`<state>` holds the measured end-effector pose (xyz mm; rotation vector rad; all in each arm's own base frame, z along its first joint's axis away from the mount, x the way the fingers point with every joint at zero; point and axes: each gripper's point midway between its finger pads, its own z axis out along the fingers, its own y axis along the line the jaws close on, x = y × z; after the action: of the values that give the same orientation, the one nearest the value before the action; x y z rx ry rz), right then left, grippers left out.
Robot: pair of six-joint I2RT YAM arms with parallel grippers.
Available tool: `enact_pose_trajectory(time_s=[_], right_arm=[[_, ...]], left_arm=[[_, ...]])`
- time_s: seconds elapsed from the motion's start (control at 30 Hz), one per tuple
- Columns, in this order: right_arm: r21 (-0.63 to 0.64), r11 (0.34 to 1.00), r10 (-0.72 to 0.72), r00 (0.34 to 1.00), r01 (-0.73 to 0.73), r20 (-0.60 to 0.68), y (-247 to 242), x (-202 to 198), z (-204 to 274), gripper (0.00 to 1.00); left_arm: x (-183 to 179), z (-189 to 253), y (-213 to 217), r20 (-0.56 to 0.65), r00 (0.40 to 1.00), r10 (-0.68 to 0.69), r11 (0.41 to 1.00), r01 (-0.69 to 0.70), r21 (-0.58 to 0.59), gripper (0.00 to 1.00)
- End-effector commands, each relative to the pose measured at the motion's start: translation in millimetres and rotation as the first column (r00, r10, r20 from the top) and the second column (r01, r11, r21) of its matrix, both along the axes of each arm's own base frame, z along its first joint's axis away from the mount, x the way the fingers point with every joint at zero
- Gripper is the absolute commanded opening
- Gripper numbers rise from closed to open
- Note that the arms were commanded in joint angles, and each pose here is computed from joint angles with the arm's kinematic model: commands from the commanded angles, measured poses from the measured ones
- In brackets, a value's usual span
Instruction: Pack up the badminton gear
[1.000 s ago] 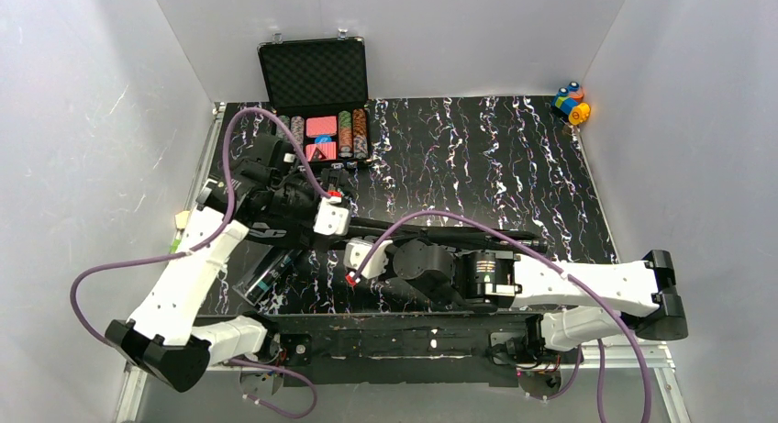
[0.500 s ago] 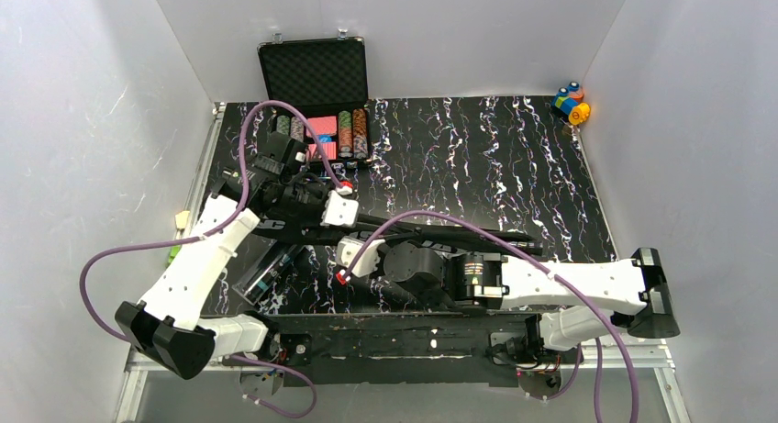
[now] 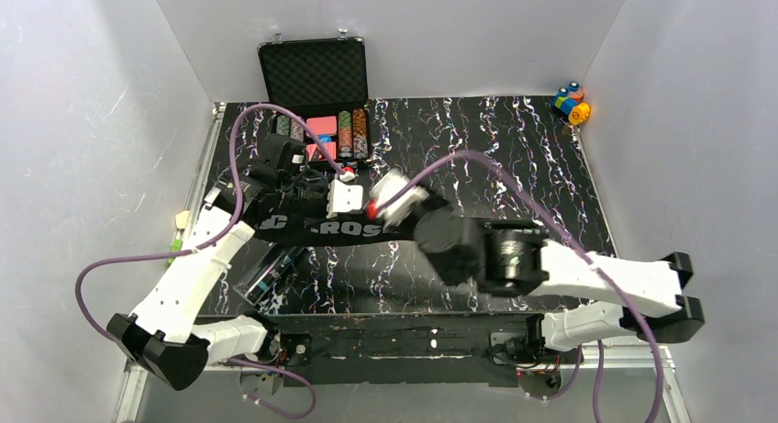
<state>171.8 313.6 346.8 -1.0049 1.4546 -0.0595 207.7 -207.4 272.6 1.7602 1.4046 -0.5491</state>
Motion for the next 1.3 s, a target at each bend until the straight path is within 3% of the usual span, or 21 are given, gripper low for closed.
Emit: enact_pose_trajectory(time_s=[0.0,0.2,0.27,0.37,0.4,0.5,0.57,0.7,0.8,0.97,1.27], right_arm=[[0.405,0.863,-0.258,0.953,0.301,-0.159,-85.4,33.2,78.9,0.57],[0.653,0.609,-0.298,0.893,0.45,-0.336,-167.2,44.5,116.2,0.6],[0.706,0.5,-0.328,0.864,0.502,-0.382,-198.4,40.3,114.7,0.48],[0.705,0.414,-0.363,0.815,0.576,-0.452,-224.5,36.3,91.5,0.13],[0.687,0.415,-0.367,0.8,0.597,-0.474,-225.4,37.7,80.5,0.02],[0.594,0.454,-0.366,0.747,0.664,-0.555,-216.2,49.1,50.0,0.01],[0.563,0.439,-0.363,0.711,0.7,-0.602,-216.0,59.0,43.2,0.01],[0.653,0.321,-0.258,0.727,0.686,-0.637,-226.9,75.6,55.7,0.01],[0.657,0.219,-0.217,0.693,0.721,-0.688,-242.4,79.5,45.7,0.01],[0.637,0.141,-0.206,0.652,0.758,-0.73,-255.2,65.9,19.9,0.01],[0.592,0.155,-0.123,0.61,0.791,-0.783,-242.9,52.8,-11.6,0.01]], left_arm=[[-5.2,17.6,0.3,-0.005,0.998,0.065,0.995,-0.065,-0.074,0.0],[-2.9,15.9,4.2,-0.035,0.99,0.136,0.987,-0.139,-0.082,0.0],[-2.4,17.9,6.4,-0.032,0.987,0.155,0.983,-0.158,-0.094,0.0],[-1.8,21.2,8.9,-0.011,0.985,0.171,0.979,-0.172,-0.11,0.0],[-2.5,23.4,9.5,-0.006,0.985,0.174,0.978,-0.173,-0.116,0.0],[-3.3,27.5,10.8,-0.006,0.984,0.179,0.976,-0.178,-0.126,0.0],[-4.1,29.2,11.8,-0.014,0.982,0.186,0.973,-0.186,-0.133,0.0],[-2.9,25.5,14.3,-0.034,0.976,0.216,0.967,-0.218,-0.134,0.0],[1.4,22.9,16.5,-0.041,0.97,0.24,0.961,-0.243,-0.13,0.0],[5.4,21.7,17.6,-0.034,0.967,0.252,0.959,-0.255,-0.127,0.0],[5.0,24.5,14.5,-0.039,0.97,0.24,0.96,-0.243,-0.139,0.0]])
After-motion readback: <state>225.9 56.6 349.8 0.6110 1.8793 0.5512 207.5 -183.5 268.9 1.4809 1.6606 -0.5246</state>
